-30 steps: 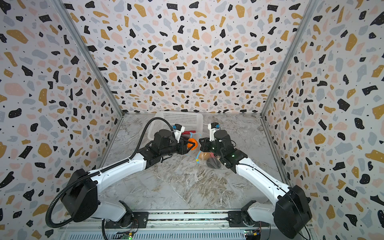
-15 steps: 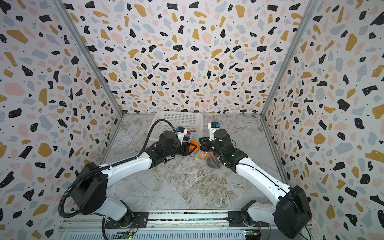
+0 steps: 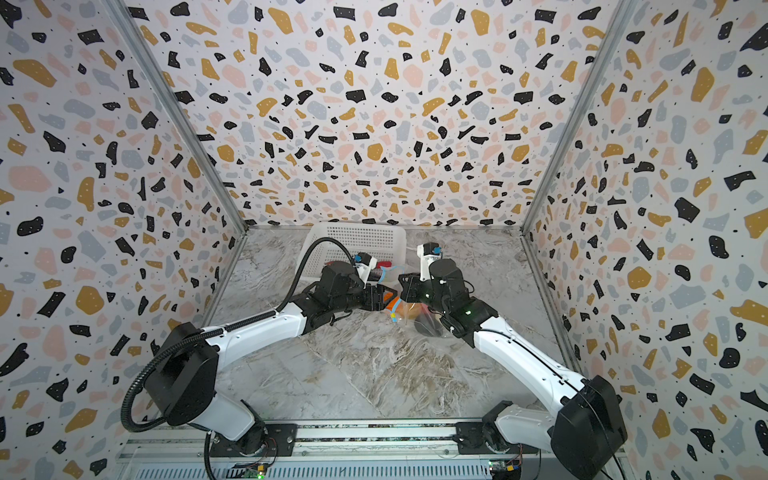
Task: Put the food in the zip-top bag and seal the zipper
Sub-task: 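Open the left gripper inside the bag and move it back to the basket, then lower the left gripper into the basket onto the dark avocado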
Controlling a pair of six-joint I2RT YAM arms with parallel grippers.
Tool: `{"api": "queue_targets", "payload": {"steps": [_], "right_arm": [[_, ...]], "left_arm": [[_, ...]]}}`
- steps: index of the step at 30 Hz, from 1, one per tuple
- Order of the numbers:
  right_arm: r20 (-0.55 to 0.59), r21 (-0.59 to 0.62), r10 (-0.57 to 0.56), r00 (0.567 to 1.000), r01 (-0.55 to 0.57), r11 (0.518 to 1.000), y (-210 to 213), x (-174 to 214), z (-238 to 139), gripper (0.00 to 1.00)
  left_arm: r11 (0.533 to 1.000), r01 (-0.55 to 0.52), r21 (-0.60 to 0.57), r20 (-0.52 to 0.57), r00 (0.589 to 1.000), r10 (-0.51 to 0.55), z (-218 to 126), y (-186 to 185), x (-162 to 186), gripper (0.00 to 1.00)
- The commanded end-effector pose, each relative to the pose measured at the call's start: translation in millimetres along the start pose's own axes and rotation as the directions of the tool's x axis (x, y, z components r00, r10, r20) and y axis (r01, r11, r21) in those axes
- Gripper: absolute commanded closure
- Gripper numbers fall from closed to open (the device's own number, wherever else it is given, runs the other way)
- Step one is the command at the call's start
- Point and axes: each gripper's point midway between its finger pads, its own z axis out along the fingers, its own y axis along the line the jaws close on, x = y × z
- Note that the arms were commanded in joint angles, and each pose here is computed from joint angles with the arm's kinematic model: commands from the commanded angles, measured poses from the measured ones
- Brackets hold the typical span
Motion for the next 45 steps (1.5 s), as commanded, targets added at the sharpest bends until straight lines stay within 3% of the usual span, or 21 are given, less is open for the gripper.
{"api": "queue_targets", "payload": {"steps": [1, 6, 9, 15, 20, 24, 31, 45], "right_arm": [[0.053, -0.025, -0.015, 0.998, 0.017, 1.000, 13, -17, -13, 1.00], [0.054, -0.017, -0.015, 0.998, 0.016, 1.000, 9, -14, -16, 1.00], [0.056, -0.013, -0.015, 0.998, 0.016, 1.000, 8, -13, -19, 1.00], [0.062, -0.013, -0.023, 0.998, 0.024, 1.000, 8, -12, -21, 1.00], [0.057, -0.026, -0.034, 0.998, 0.036, 0.999, 10, -11, -18, 1.00], [0.065, -0.032, -0.038, 0.997, 0.040, 0.999, 9, -11, -16, 1.00], [0.053, -0.045, -0.043, 0.998, 0.045, 0.998, 8, -5, -8, 1.00], [0.041, -0.078, -0.045, 0.998, 0.048, 0.996, 8, 2, 0, 1.00]], "left_arm": [[0.999, -0.037, 0.006, 0.035, 0.999, 0.037, -7, -12, -18, 0.27], [0.996, -0.034, -0.082, 0.096, 0.995, 0.042, -31, -10, -46, 0.21], [0.981, 0.011, -0.196, 0.117, 0.993, 0.012, -46, 11, -66, 0.16], [0.920, 0.089, -0.382, 0.154, 0.988, -0.031, -70, 64, -100, 0.10], [0.859, 0.114, -0.500, 0.109, 0.992, -0.068, -68, 107, -108, 0.04], [0.839, 0.118, -0.531, 0.084, 0.993, -0.087, -62, 128, -113, 0.03], [0.760, 0.076, -0.645, -0.023, 0.993, -0.119, -52, 173, -105, 0.02], [0.726, 0.125, -0.677, -0.068, 0.971, -0.231, -37, 203, -87, 0.00]]}}
